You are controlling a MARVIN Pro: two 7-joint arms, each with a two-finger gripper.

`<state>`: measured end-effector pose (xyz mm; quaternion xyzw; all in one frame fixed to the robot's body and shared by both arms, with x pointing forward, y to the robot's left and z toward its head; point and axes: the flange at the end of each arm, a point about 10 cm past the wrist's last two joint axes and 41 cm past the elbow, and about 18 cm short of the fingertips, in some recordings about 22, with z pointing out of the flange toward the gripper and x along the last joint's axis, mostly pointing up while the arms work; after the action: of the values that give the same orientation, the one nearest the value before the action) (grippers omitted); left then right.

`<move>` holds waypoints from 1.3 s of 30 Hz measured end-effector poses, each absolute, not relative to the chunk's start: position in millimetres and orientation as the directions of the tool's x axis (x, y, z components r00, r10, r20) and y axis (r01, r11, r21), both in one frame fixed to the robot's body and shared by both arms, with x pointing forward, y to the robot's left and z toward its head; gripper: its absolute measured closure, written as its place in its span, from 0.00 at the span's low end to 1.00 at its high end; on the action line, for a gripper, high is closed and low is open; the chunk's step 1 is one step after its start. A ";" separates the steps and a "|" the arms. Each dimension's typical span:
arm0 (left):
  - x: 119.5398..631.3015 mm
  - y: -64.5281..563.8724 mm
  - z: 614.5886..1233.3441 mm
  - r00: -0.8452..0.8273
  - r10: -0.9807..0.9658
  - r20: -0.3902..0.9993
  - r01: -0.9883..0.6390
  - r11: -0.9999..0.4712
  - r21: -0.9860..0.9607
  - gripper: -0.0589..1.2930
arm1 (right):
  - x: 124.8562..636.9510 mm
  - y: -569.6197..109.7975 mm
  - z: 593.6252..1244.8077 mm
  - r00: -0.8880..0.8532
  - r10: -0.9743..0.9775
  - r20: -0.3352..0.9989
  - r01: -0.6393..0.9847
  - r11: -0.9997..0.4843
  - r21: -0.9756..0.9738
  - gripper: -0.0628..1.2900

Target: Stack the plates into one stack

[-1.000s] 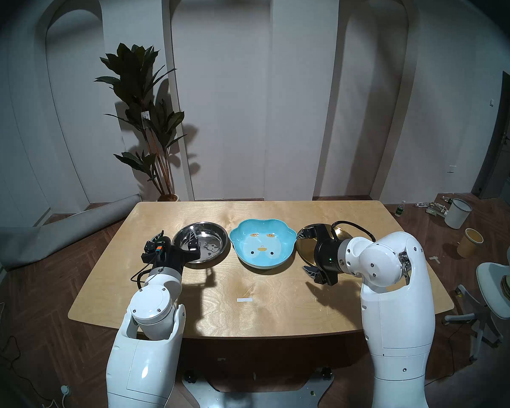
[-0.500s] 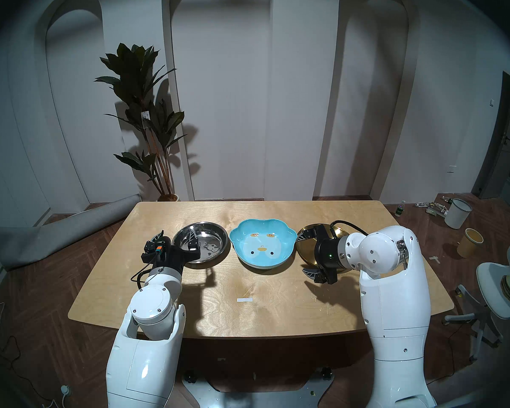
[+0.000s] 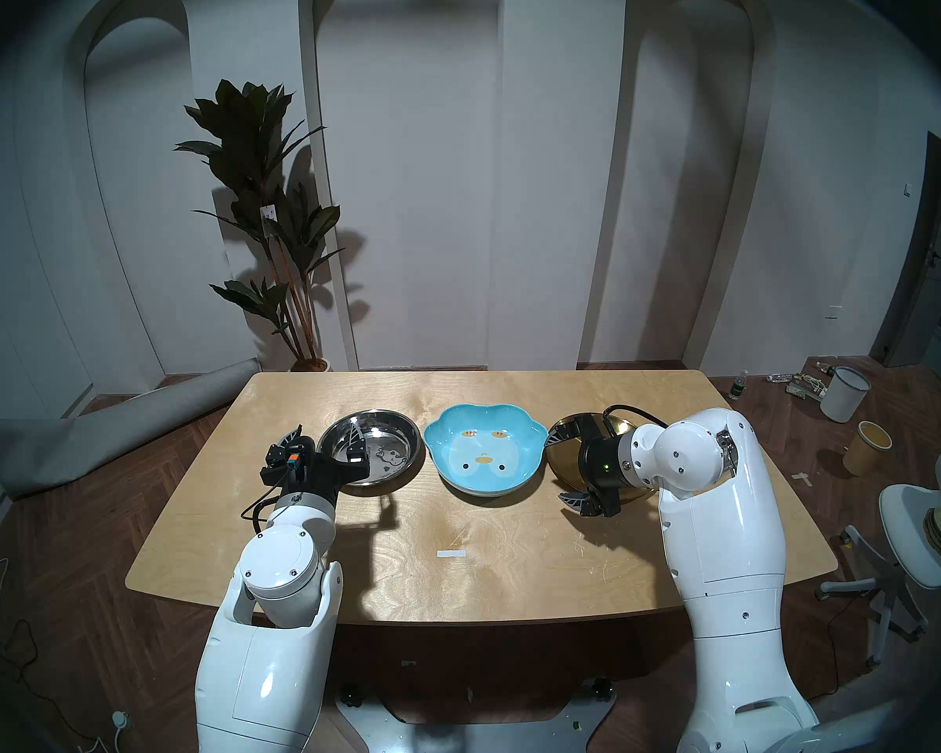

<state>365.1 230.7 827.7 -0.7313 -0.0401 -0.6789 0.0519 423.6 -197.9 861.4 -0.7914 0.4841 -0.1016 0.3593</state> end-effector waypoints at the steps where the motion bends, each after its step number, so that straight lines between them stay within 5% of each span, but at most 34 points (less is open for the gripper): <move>1: 365.1 230.7 827.7 0.075 -0.012 0.997 0.129 -0.991 -0.022 0.05 | 424.6 -198.1 860.0 0.512 -0.838 -0.187 -0.694 -0.276 -0.665 0.03; 39: 365.1 230.6 827.9 0.075 -0.012 0.997 0.129 -0.991 -0.022 0.04 | 492.3 -185.8 821.2 0.609 -0.773 -0.176 -0.667 -0.380 -0.640 0.03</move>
<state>365.1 230.6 827.9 -0.7313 -0.0400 -0.6789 0.0520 492.3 -185.8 821.2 -0.8272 0.4353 -0.0761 0.3470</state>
